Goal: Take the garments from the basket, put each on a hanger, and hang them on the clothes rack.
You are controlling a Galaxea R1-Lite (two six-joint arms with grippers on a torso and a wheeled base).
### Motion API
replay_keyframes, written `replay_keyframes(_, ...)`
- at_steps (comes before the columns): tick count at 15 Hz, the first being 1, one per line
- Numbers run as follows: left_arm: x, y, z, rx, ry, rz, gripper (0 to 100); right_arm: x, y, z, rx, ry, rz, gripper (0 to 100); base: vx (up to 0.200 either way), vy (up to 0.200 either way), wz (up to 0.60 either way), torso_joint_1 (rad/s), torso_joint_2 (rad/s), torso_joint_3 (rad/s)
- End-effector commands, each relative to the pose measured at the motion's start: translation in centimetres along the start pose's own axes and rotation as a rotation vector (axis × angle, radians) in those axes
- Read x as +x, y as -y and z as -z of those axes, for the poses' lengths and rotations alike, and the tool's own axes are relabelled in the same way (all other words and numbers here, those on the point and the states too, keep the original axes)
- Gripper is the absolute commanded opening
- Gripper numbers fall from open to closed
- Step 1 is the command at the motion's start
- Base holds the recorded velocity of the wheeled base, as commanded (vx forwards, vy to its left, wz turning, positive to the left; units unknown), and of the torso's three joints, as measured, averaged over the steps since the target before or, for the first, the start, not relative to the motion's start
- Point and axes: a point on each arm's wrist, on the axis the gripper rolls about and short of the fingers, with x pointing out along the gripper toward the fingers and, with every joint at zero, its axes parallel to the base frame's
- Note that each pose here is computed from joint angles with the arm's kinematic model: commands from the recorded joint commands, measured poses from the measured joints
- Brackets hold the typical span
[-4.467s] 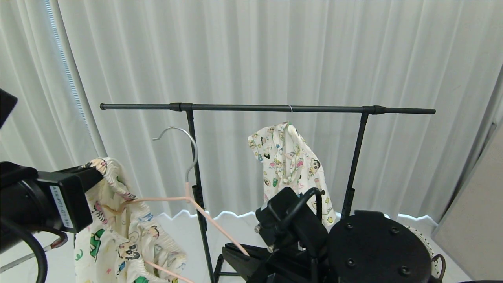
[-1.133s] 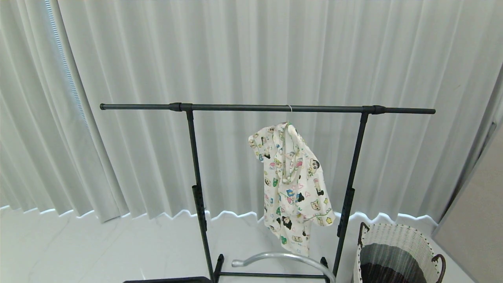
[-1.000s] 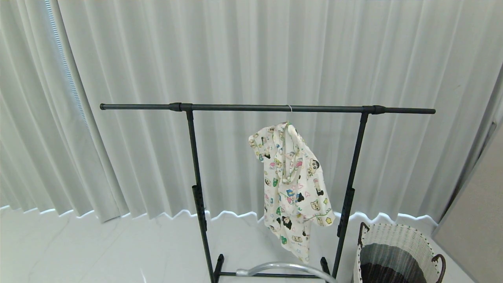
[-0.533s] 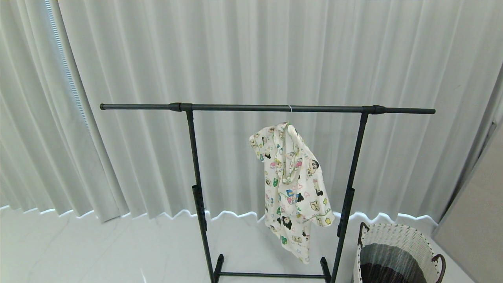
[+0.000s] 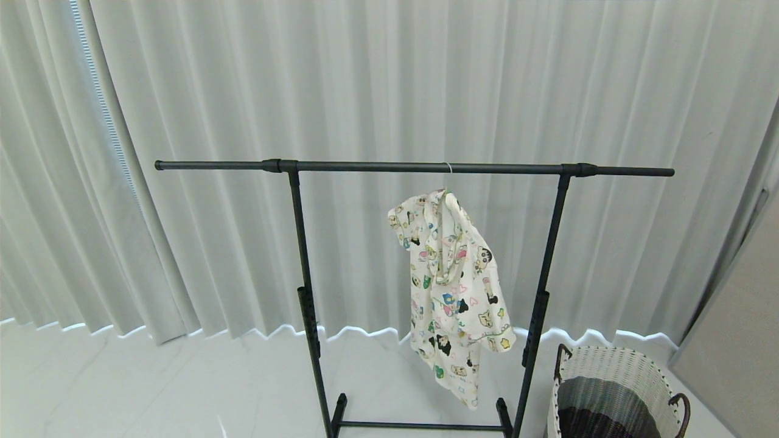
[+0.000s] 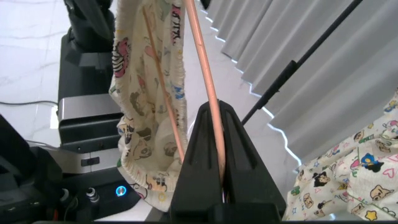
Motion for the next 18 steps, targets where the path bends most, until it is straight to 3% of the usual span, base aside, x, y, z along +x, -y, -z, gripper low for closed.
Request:
replay_keyframes(1, 0.21, -0.1, 0.02, -0.016, -0.009, -0.004, 100, 0.26, -0.13, -0.05, -0.003, -0.004, -0.003, 0, 0.0, 0.0, 0.0, 0.0, 0.0, 0.0)
replay_keyframes(5, 0.23, -0.11, 0.11, -0.027, -0.012, -0.007, 100, 0.83, -0.28, -0.54, -0.003, 0.005, -0.004, 0, 0.0, 0.0, 0.0, 0.0, 0.0, 0.0)
replay_keyframes(6, 0.24, -0.19, 0.17, -0.031, -0.015, -0.011, 0, 0.87, -0.29, -0.56, -0.003, 0.005, -0.004, 0, 0.0, 0.0, 0.0, 0.0, 0.0, 0.0)
replay_keyframes(16, 0.27, -0.32, 0.28, -0.036, -0.02, -0.023, 0, 0.91, -0.3, -0.58, -0.028, 0.004, -0.001, 0, 0.0, 0.0, 0.0, 0.0, 0.0, 0.0)
replay_keyframes(17, 0.28, -0.45, 0.35, -0.039, -0.024, -0.034, 0, 0.97, -0.29, -0.48, -0.037, -0.002, 0.004, 100, 0.0, 0.0, 0.0, 0.0, 0.0, 0.0)
replay_keyframes(18, 0.25, -0.51, 0.48, -0.04, -0.027, -0.042, 0, 1.01, -0.21, -0.44, -0.038, -0.008, 0.027, 100, 0.0, 0.0, 0.0, 0.0, 0.0, 0.0)
